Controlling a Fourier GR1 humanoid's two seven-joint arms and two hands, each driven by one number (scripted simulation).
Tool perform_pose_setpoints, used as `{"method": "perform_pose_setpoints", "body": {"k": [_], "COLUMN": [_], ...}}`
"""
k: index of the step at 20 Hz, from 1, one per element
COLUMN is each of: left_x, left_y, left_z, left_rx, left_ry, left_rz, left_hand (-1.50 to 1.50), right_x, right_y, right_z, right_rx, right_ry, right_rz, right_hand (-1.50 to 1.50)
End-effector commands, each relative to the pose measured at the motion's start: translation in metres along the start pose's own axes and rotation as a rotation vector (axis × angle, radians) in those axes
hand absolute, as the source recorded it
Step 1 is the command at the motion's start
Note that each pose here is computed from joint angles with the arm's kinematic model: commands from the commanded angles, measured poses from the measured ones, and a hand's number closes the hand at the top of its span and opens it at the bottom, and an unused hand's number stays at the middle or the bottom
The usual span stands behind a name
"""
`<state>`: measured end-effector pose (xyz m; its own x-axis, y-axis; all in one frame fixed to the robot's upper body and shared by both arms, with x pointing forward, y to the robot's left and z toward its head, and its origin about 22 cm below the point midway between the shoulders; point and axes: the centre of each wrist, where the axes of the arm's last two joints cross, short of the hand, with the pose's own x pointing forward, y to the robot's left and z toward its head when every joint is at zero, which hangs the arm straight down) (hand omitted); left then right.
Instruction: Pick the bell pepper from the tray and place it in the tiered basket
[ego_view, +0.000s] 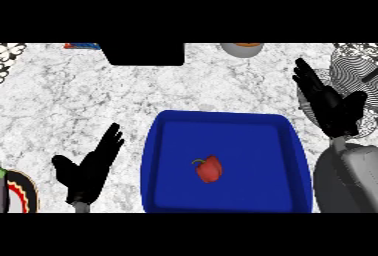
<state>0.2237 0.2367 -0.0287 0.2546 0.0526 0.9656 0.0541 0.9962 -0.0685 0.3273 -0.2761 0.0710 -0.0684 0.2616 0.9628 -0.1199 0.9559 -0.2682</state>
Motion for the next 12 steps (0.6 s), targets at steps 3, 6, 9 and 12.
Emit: {"method": "perform_pose_setpoints", "body": {"k": [3, 6, 9, 12], "left_x": [0.036, 0.077, 0.059, 0.072], "left_y": [0.032, 0.075, 0.081, 0.070], "left_z": [-0.016, -0.022, -0.012, -0.018], "left_rx": [0.139, 0.287, 0.281, 0.291], "left_ry": [-0.138, -0.281, -0.210, -0.216], "left_rz": [-0.235, -0.455, -0.430, -0.452], "left_hand": [0.00, 0.00, 0.00, 0.00], "right_x": [0.002, 0.019, -0.050, -0.056], "right_y": [0.061, 0.104, 0.039, 0.087], "right_z": [0.007, 0.019, 0.043, 0.086], "right_rx": [0.070, 0.162, -0.339, -0.435], "right_ry": [-0.135, -0.288, 0.035, -0.024], "right_rz": [-0.138, -0.277, 0.082, -0.020], "right_hand": [1.50, 1.50, -1.50, -1.50]}}
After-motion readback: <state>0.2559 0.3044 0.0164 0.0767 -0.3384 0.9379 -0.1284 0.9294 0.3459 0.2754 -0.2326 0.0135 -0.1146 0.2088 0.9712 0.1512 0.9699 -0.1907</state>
